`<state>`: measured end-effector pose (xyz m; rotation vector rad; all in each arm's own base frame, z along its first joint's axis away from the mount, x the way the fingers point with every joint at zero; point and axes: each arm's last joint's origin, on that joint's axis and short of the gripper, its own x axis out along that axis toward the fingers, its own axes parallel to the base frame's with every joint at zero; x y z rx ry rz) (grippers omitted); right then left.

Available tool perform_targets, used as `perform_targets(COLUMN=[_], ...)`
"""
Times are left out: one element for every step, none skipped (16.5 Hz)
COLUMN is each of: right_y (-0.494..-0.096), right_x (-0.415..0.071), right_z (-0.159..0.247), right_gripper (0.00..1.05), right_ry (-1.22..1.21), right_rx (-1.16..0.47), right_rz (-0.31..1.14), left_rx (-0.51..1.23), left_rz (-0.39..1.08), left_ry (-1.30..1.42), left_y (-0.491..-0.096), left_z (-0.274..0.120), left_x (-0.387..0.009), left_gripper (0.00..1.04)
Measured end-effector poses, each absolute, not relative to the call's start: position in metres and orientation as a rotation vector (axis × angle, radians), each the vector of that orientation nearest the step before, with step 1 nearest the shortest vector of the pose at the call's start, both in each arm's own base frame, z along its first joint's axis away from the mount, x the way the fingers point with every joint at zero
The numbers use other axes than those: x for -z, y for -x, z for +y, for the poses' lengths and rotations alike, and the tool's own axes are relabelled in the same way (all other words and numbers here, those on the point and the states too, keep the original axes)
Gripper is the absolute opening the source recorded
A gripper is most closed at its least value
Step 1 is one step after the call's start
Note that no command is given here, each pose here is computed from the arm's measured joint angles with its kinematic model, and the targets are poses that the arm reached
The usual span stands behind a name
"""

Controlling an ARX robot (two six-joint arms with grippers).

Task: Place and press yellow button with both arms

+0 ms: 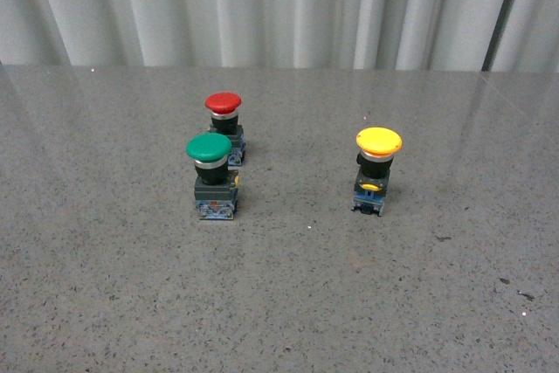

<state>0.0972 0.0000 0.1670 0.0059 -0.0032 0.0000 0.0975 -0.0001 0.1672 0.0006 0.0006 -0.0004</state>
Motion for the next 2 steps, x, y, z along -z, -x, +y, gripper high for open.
perform_targets(right_y=[-0.0972, -0.0972], right_x=[-0.167, -0.167], right_z=[0.0, 0.0], right_gripper=[0.98, 0.98], right_ry=[-0.006, -0.006], right_rx=[0.0, 0.0], right_rz=[-0.003, -0.003], left_rx=[0.0, 0.0], left_rz=[0.001, 0.001], left_ry=[-0.001, -0.001], left_y=[-0.0975, -0.0975], left_z=[-0.0001, -0.0001], left_x=[-0.1672, -0.1672], left_gripper=[0.98, 0.98])
